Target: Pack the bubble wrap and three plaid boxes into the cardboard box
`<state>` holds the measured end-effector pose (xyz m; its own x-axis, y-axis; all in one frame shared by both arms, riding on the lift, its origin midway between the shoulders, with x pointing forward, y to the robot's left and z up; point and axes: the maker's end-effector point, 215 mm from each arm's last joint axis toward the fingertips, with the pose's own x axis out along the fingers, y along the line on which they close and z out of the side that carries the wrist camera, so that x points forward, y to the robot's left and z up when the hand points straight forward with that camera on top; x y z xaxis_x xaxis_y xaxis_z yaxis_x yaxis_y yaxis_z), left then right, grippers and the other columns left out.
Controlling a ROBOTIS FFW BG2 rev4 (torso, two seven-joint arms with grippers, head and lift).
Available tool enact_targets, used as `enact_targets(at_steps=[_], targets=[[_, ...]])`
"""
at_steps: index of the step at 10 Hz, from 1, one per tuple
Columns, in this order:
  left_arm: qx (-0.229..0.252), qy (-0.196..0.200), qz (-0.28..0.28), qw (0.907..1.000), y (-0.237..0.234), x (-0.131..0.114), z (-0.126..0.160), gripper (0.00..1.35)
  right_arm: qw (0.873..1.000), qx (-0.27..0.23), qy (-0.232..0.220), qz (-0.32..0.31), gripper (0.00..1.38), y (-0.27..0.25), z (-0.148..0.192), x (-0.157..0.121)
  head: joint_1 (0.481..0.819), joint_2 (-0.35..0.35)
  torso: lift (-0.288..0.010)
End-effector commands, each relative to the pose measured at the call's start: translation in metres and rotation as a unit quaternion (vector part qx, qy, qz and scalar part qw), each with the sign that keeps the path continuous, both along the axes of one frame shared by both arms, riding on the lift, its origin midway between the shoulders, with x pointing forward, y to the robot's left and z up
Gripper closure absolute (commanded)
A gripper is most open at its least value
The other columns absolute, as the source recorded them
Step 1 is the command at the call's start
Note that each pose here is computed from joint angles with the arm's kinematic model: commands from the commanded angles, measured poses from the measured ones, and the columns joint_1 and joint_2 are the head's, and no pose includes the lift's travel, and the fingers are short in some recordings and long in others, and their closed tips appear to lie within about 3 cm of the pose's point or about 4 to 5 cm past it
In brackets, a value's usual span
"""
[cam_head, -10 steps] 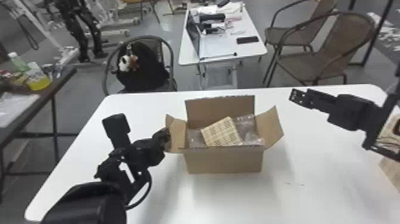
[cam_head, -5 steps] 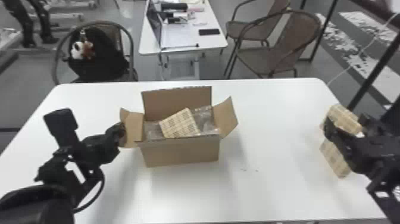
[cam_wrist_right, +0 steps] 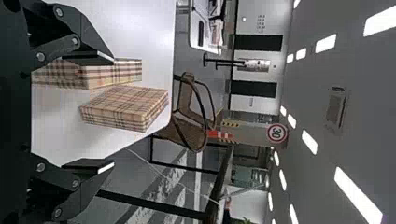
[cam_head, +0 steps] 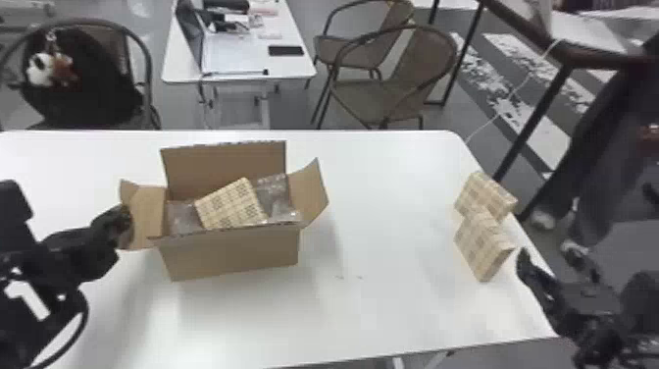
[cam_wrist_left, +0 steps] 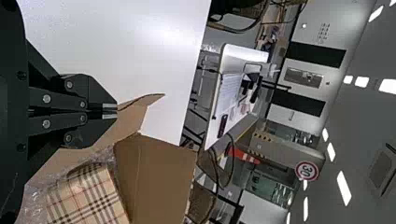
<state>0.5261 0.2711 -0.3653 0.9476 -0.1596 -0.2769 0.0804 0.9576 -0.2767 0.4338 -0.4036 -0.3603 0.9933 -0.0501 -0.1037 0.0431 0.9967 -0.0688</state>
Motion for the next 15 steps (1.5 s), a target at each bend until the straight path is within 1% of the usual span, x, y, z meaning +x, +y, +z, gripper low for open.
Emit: enact_targets(at_steps=[1, 3, 4, 6, 7, 9, 11, 12, 13, 14, 15], targets=[[-0.001, -0.001, -0.001, 1.0, -0.002, 0.001, 0.001, 1.21, 1.0, 0.018, 0.009, 0.014, 0.48, -0.005, -0.016, 0.004, 0.695, -0.153, -0.132], [-0.001, -0.003, -0.001, 1.0, -0.002, 0.001, 0.002, 1.21, 1.0, 0.022, 0.014, 0.016, 0.48, -0.002, -0.029, 0.007, 0.695, -0.156, -0.132], [-0.001, -0.003, 0.0, 1.0, -0.001, 0.001, 0.002, 1.21, 0.999, 0.022, 0.019, 0.028, 0.48, 0.006, -0.035, 0.011, 0.695, -0.157, -0.132], [-0.001, -0.004, -0.001, 1.0, -0.002, 0.002, 0.003, 1.21, 0.998, 0.028, 0.024, 0.054, 0.48, 0.022, -0.043, 0.024, 0.695, -0.144, -0.132], [-0.001, -0.004, -0.001, 1.0, -0.002, 0.001, 0.002, 1.21, 0.998, 0.023, 0.028, 0.057, 0.48, 0.025, -0.046, 0.027, 0.695, -0.132, -0.132], [-0.002, -0.004, 0.0, 1.0, -0.002, 0.001, 0.002, 1.21, 0.998, 0.027, 0.036, 0.053, 0.48, 0.022, -0.061, 0.034, 0.695, -0.123, -0.132], [-0.002, -0.004, 0.0, 1.0, -0.002, 0.001, 0.002, 1.21, 0.997, 0.028, 0.033, 0.067, 0.49, 0.023, -0.065, 0.048, 0.695, -0.123, -0.132], [-0.002, -0.005, -0.001, 1.0, -0.002, 0.001, 0.003, 1.21, 0.996, 0.03, 0.03, 0.073, 0.54, 0.025, -0.065, 0.056, 0.695, -0.121, -0.132], [-0.002, -0.006, -0.001, 1.0, -0.002, 0.001, 0.003, 1.21, 0.996, 0.03, 0.03, 0.076, 0.69, 0.029, -0.065, 0.06, 0.695, -0.118, -0.132], [-0.002, -0.005, -0.001, 1.0, -0.002, 0.0, 0.002, 1.21, 0.996, 0.026, 0.03, 0.077, 0.99, 0.029, -0.064, 0.058, 0.695, -0.117, -0.132], [-0.002, -0.005, 0.0, 1.0, -0.001, 0.0, 0.002, 1.21, 0.997, 0.028, 0.028, 0.068, 1.13, 0.027, -0.062, 0.054, 0.695, -0.114, -0.132]])
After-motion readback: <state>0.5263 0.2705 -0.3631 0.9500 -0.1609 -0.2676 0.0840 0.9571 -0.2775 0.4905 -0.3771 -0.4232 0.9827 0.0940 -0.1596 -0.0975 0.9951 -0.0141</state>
